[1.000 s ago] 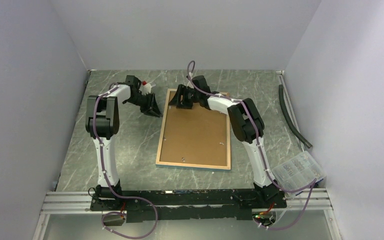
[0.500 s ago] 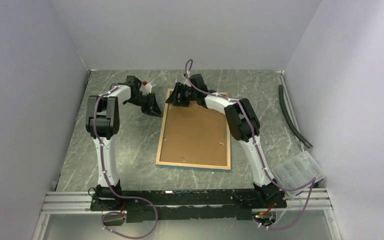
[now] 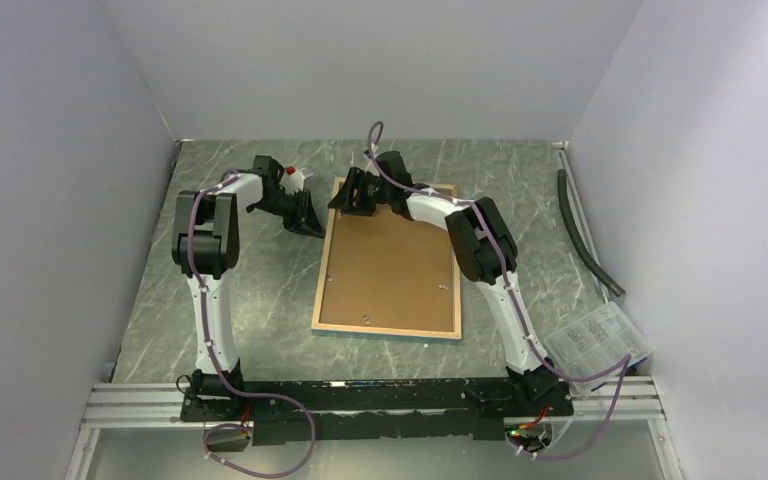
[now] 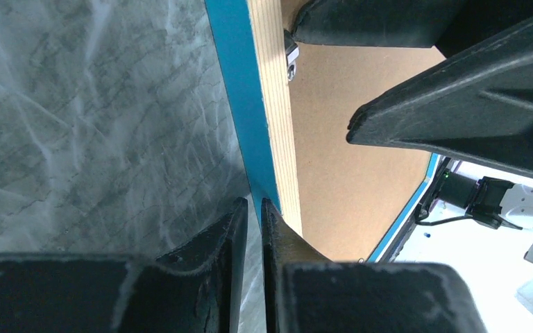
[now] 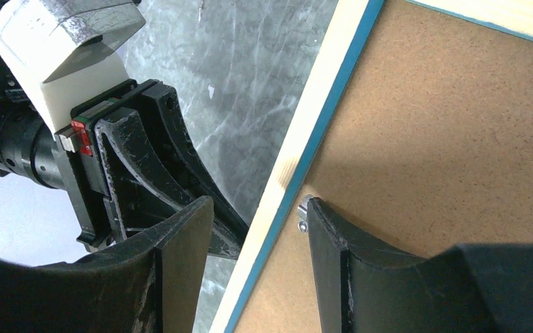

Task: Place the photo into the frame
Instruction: Install the photo frame at the center of the board.

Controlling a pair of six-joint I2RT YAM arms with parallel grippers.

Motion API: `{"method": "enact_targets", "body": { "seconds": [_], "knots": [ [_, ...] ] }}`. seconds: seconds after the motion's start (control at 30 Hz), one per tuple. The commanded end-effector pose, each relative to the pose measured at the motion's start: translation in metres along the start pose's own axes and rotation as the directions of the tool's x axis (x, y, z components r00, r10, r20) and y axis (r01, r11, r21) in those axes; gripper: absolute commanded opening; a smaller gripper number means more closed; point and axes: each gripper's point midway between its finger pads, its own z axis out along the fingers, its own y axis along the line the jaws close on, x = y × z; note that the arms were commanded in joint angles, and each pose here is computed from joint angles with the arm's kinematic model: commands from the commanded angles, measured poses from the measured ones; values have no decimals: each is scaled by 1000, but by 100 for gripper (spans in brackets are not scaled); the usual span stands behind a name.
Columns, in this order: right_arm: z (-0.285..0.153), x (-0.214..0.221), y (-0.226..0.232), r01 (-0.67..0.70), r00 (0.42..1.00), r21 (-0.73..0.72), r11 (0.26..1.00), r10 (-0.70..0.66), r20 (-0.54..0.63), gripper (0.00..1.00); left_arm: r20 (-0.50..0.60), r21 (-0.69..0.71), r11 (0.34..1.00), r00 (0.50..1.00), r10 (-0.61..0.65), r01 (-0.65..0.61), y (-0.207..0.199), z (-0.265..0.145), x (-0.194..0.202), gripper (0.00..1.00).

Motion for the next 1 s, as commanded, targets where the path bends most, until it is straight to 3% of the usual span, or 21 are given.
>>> {"method": "enact_targets", "body": {
  "seconds": [0.0, 0.3, 0.97],
  "knots": [
    [2, 19, 6, -21, 999, -24, 999, 20, -47, 56, 7, 31, 999, 1000, 15, -15, -8, 1, -3, 19],
    [6, 22, 14, -31, 997, -81, 996, 25, -77, 55, 4, 29, 999, 1000, 22, -22, -8, 1, -2, 18],
    [5, 69, 49, -24, 965, -221, 975, -35, -260, 51, -11, 34, 999, 1000, 29, -28, -9, 2, 1, 15]
  ]
}}
